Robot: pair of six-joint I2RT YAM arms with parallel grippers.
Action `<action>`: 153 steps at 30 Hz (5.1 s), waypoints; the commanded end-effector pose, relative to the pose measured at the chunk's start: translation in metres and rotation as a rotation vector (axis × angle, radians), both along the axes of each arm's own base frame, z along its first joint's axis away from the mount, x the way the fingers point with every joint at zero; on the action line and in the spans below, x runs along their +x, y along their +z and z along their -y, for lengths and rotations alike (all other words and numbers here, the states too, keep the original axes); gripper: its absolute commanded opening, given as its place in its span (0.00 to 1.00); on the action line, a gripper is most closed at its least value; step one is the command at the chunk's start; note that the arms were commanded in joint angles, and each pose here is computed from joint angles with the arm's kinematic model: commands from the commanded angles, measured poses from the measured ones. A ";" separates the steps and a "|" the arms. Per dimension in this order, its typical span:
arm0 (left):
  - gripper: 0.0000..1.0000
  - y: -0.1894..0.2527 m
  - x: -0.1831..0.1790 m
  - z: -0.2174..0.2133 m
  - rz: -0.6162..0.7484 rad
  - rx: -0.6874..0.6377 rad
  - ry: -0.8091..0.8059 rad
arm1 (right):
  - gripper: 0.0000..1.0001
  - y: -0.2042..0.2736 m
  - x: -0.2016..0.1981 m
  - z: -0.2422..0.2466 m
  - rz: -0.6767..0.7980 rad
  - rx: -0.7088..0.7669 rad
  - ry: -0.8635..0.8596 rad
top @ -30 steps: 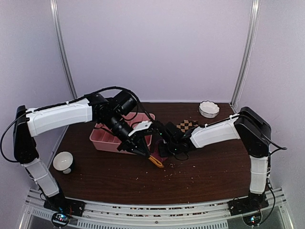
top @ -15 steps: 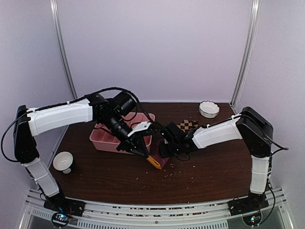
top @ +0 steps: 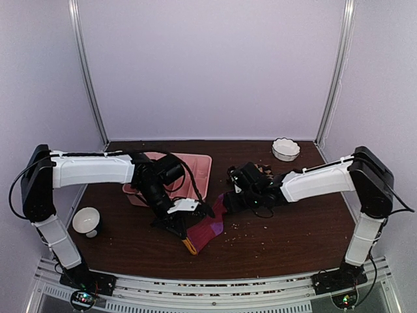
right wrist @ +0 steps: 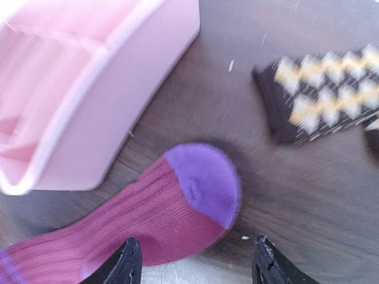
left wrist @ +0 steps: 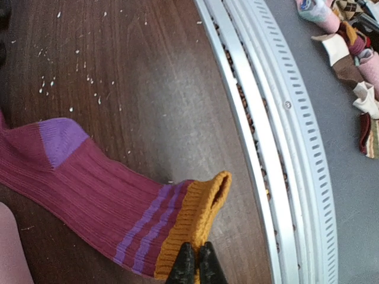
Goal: Roll the socks
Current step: Adjust the sock at the center of the board, then roll the sock at the center of the board.
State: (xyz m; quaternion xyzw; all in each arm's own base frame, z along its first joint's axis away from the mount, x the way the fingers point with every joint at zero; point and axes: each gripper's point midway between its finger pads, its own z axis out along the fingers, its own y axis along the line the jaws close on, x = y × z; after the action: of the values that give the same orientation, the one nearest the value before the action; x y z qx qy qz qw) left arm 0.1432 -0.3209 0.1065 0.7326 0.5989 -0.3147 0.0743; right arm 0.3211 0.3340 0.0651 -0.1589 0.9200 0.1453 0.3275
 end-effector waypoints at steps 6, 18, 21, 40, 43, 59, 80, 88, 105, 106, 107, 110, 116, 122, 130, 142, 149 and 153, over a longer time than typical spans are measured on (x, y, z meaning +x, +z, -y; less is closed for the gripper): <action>0.00 -0.012 0.021 -0.001 0.120 -0.006 0.015 | 0.60 0.026 -0.014 0.014 0.084 0.060 -0.021; 0.00 -0.025 0.001 0.007 -0.048 -0.037 0.024 | 0.41 0.015 -0.042 -0.066 -0.046 0.275 0.056; 0.00 -0.028 0.000 0.007 -0.058 -0.035 0.028 | 0.36 -0.003 -0.043 -0.068 -0.087 0.246 0.043; 0.00 -0.043 0.009 0.054 -0.092 -0.128 0.080 | 0.22 -0.055 -0.013 0.013 -0.173 0.009 -0.069; 0.00 -0.049 0.020 0.067 -0.084 -0.155 0.121 | 0.21 -0.054 -0.004 0.015 -0.177 -0.030 -0.063; 0.00 -0.064 0.026 0.089 -0.123 -0.117 0.274 | 1.00 0.054 -0.043 0.067 0.257 0.051 -0.111; 0.00 -0.076 0.007 0.069 -0.167 -0.065 0.317 | 0.84 0.026 -0.201 -0.024 0.376 0.195 0.471; 0.00 -0.085 0.002 0.061 -0.173 -0.029 0.307 | 0.59 0.005 -0.205 -0.072 0.415 0.127 0.525; 0.00 -0.090 -0.001 0.058 -0.193 -0.001 0.273 | 0.19 -0.024 -0.188 -0.065 0.404 0.099 0.467; 0.00 -0.090 -0.001 0.059 -0.190 -0.001 0.272 | 0.15 -0.024 -0.188 -0.066 0.401 0.106 0.471; 0.00 -0.089 -0.001 0.059 -0.187 -0.001 0.271 | 0.12 -0.025 -0.189 -0.067 0.394 0.109 0.476; 0.00 -0.088 0.001 0.059 -0.184 -0.003 0.272 | 0.01 -0.031 -0.190 -0.067 0.367 0.122 0.481; 0.00 -0.089 0.002 0.060 -0.177 -0.003 0.272 | 0.00 -0.037 -0.188 -0.064 0.334 0.135 0.477; 0.25 -0.087 0.006 0.053 -0.139 0.003 0.266 | 0.00 -0.046 -0.174 -0.060 0.188 0.242 0.435; 0.47 -0.056 0.019 0.040 0.047 -0.105 0.235 | 0.00 -0.050 -0.163 -0.056 0.005 0.333 0.432; 0.57 -0.046 -0.008 0.043 0.215 -0.219 0.006 | 0.00 -0.066 -0.166 -0.053 -0.158 0.306 0.429; 0.46 -0.067 0.003 0.054 0.422 -0.201 -0.053 | 0.00 -0.068 -0.169 -0.054 -0.180 0.314 0.438; 0.44 -0.071 0.011 0.058 0.477 -0.216 -0.046 | 0.00 -0.067 -0.169 -0.053 -0.184 0.318 0.436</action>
State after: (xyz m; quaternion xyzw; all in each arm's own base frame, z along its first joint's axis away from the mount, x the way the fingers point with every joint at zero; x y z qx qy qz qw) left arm 0.1325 -0.3679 0.0344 0.7813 0.5307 -0.2365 0.2280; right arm 0.1614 0.3998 0.0236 -0.2831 0.8328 0.3925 0.2687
